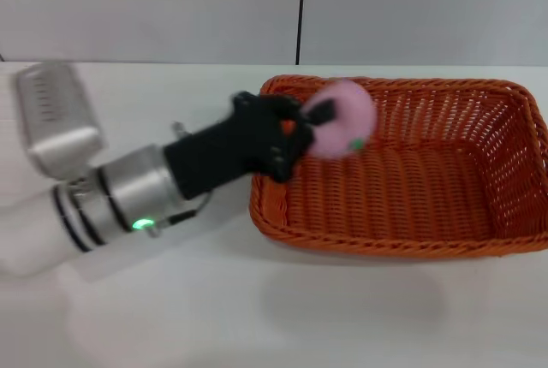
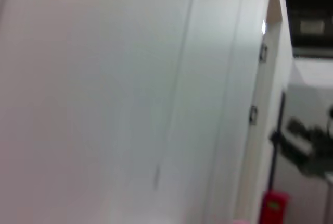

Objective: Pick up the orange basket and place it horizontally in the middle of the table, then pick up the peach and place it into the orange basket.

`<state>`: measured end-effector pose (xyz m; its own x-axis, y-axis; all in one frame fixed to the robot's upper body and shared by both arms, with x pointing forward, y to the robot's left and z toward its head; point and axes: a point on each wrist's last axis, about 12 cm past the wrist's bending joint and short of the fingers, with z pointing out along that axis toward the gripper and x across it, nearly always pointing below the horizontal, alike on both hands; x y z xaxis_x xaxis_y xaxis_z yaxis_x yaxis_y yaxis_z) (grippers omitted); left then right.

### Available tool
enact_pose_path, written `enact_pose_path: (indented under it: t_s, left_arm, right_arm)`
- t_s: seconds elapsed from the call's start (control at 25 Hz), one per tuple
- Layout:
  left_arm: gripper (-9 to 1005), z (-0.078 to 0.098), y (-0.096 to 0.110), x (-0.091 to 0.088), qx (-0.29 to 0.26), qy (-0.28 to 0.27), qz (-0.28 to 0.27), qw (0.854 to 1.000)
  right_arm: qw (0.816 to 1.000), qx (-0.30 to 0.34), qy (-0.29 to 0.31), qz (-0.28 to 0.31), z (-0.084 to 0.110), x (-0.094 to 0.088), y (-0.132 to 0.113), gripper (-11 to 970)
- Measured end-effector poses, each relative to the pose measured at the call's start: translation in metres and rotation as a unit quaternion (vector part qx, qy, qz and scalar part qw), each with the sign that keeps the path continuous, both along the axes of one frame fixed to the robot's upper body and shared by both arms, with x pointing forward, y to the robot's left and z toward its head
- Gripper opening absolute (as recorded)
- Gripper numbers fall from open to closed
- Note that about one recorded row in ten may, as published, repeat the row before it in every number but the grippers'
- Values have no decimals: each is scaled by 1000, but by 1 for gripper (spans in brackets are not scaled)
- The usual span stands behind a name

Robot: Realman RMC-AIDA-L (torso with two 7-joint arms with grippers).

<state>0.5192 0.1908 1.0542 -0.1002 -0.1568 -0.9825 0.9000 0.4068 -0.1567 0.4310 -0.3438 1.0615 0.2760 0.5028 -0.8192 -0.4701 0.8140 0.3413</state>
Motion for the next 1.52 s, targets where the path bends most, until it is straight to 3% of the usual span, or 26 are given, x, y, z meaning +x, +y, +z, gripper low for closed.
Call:
enact_pose_path:
  t_s: [0.04,0.08,0.28,0.44,0.6,0.92,1.04,1.12,1.2,1.28,1.32,1.36,1.44,1.52]
  left_arm:
    - [47,0,0,0,0,0,0,1000]
    - [45,-6,-22,3,30,18,-20,999]
    - [74,-16,-49,0,66,44,-19,997]
    - [117,-17,-54,-4,65,34,-16,997]
    - [309,-17,-53,-9,55,24,-7,998]
    - [474,-17,-49,-13,43,26,3,999]
    - [536,-18,-35,-14,25,16,39,999]
    - [669,-18,-25,-15,17,9,61,998]
    - [751,-22,15,-25,-5,-22,161,987]
    - [780,-23,22,-27,-8,-26,179,983]
    - [795,-26,42,-35,-12,-34,227,973]
    - [809,-26,42,-35,-12,-34,227,973]
    - [824,-34,93,-66,-20,-46,359,932]
    - [824,-37,111,-80,-19,-49,405,913]
  right_arm:
    - [1000,0,0,0,0,0,0,551]
    - [1000,2,1,1,-1,0,1,551]
    - [1000,7,3,1,-2,1,2,550]
    - [1000,6,2,2,-1,1,2,550]
    - [1000,4,2,2,-1,1,2,550]
    - [1000,2,3,-1,-1,-1,0,550]
    - [1000,0,4,-9,-2,-5,-4,550]
    - [1000,-5,3,-27,-2,-10,-10,550]
    - [999,-12,2,-51,-3,-16,-16,550]
    - [997,-14,3,-78,-5,-23,-21,549]
    - [996,-13,5,-91,-7,-26,-23,549]
    - [994,-11,8,-104,-9,-29,-25,549]
    - [991,-10,15,-131,-14,-35,-25,549]
    - [986,-15,24,-164,-19,-39,-25,549]
